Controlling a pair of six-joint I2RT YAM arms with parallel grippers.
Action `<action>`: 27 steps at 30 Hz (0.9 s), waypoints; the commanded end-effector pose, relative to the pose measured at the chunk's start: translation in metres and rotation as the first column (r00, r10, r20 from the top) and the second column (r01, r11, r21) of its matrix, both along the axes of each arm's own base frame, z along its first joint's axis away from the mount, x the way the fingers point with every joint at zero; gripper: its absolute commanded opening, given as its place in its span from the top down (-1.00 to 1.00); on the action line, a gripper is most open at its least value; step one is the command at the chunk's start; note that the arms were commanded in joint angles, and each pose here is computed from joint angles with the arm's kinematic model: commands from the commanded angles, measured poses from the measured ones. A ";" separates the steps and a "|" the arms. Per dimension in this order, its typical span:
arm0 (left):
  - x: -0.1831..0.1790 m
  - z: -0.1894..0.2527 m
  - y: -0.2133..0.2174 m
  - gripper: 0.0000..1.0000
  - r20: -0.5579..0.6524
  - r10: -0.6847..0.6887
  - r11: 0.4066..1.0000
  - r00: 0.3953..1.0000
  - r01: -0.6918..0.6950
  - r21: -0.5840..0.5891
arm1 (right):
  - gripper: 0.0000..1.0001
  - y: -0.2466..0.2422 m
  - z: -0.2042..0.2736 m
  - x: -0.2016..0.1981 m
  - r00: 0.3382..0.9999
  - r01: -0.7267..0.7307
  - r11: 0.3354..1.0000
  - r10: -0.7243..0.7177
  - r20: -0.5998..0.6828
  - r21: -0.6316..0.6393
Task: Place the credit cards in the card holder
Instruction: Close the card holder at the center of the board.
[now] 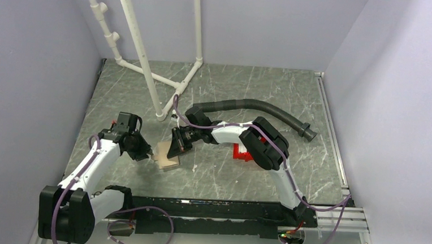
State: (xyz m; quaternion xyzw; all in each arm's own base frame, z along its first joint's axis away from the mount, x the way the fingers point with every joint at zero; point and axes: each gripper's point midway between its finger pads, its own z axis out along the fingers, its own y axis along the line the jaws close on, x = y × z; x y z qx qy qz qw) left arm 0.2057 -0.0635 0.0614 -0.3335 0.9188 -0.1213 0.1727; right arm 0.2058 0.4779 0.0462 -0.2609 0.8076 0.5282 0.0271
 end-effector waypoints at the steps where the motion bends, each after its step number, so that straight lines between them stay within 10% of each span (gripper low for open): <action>1: 0.004 -0.002 -0.002 0.42 0.010 -0.023 1.000 1.000 0.023 -0.004 | 0.82 0.000 -0.012 0.004 1.000 0.003 1.000 -0.002 0.027 -0.029; 8: 0.004 -0.006 -0.006 0.35 -0.002 -0.044 0.999 0.999 0.044 -0.010 | 0.83 0.000 -0.011 0.004 1.000 0.002 1.000 -0.002 0.027 -0.025; 18: 0.005 -0.002 -0.011 1.00 0.021 -0.070 0.997 0.997 0.070 -0.031 | 0.83 -0.001 -0.013 0.008 0.998 0.005 0.999 -0.002 0.056 -0.053; 27: 0.030 0.020 -0.037 1.00 0.179 -0.227 0.964 0.957 0.247 -0.096 | 0.85 -0.003 -0.023 0.013 0.997 0.016 0.996 -0.009 0.077 -0.090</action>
